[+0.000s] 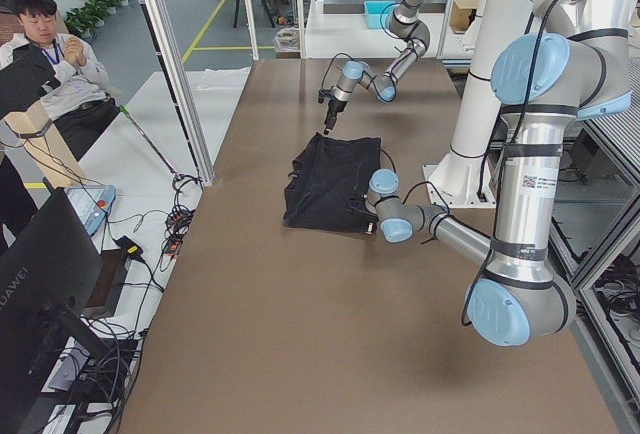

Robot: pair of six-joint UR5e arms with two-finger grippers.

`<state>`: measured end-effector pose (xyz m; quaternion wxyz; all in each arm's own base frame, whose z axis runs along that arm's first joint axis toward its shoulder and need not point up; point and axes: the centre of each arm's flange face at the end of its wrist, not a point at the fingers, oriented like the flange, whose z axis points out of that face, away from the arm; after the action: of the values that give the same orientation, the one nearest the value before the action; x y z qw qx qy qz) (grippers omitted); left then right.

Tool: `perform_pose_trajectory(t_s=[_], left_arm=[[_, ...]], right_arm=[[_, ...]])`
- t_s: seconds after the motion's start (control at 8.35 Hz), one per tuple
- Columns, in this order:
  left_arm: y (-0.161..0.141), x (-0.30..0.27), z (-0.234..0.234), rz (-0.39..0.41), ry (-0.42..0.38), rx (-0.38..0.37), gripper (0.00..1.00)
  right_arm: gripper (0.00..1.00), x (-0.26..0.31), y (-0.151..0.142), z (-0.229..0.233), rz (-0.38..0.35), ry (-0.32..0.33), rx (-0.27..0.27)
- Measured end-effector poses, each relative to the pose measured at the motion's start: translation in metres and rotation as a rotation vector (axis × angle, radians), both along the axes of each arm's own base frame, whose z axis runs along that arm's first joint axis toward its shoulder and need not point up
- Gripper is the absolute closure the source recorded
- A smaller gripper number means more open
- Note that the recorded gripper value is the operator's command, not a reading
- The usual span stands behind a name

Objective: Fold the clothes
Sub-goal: 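Grasp the folded shirt's edge with the left gripper and drag it away from the robot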

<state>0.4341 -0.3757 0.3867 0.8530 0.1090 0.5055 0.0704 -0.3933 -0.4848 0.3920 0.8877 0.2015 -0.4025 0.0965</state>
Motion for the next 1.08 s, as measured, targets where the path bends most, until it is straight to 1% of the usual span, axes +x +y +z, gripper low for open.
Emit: perform_pose_trajectory(t_s=[0.36,0.6,0.84,0.96,1.08], left_arm=[[0.000,-0.011,0.003,-0.013,-0.005,-0.002,1.00],[-0.013,-0.022,0.005,-0.038,-0.011,-0.001,1.00],[-0.043,-0.040,0.012,-0.087,-0.030,0.002,1.00],[-0.069,-0.043,0.014,-0.111,-0.044,0.016,1.00],[-0.104,-0.038,0.013,-0.135,-0.057,0.028,1.00]], right_arm=[[0.06,-0.002,0.002,0.001,-0.002,0.000,-0.002],[0.06,-0.003,0.002,0.002,-0.003,0.000,-0.003],[0.06,-0.003,0.002,0.002,-0.003,0.001,-0.004],[0.06,-0.003,0.002,0.002,-0.003,0.001,-0.004],[0.06,-0.003,0.002,0.003,-0.003,0.001,-0.005]])
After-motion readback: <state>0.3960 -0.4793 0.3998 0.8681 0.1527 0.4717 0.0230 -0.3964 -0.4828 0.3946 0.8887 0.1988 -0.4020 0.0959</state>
